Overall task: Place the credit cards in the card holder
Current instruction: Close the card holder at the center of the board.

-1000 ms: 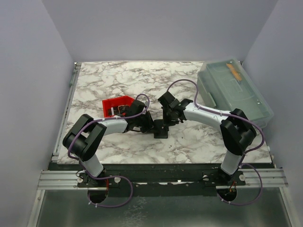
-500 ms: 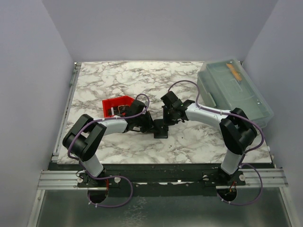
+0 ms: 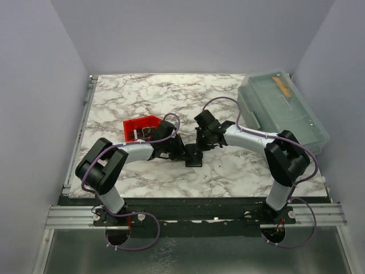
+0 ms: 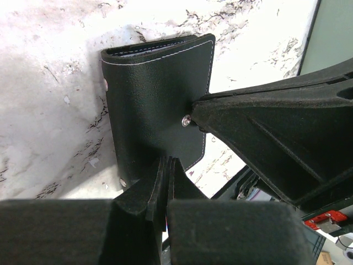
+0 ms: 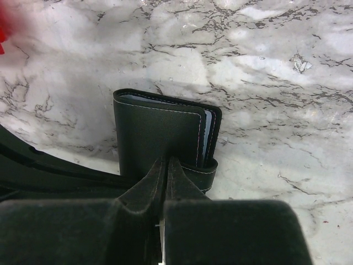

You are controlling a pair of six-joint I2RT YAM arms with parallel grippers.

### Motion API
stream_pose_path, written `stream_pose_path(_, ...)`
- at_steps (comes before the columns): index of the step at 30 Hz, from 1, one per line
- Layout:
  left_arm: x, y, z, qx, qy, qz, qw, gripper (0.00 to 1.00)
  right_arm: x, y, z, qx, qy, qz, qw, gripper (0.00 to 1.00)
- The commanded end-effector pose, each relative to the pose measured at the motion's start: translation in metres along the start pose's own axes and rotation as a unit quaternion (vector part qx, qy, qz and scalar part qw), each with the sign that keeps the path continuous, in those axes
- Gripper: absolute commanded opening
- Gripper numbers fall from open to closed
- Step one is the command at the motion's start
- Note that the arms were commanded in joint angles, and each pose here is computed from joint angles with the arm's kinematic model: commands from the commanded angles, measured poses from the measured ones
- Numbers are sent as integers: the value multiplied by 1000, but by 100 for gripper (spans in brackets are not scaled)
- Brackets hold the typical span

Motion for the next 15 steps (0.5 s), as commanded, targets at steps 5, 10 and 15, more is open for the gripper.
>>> stream_pose_path(5, -2, 5, 12, 2, -27, 0, 1000, 1, 5, 2, 2, 2, -13, -1, 1000, 0)
stream_pose_path(10, -2, 4, 12, 2, -25, -1, 1000, 1, 10, 4, -2, -1, 0, 0, 1000, 0)
stream_pose_path(15, -1, 4, 12, 1, -27, 0, 1000, 1, 14, 11, -1, 7, -12, 12, 1000, 0)
Point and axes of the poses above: each gripper's point midway between its finger pads, its own x axis out along the fingers, its own z axis along the line the jaws close on, y = z × x, the point moved 6 cm from there along -x, back along the fingers, and after that the axes turned 10 degrees about -x, right-handed, at the moved point
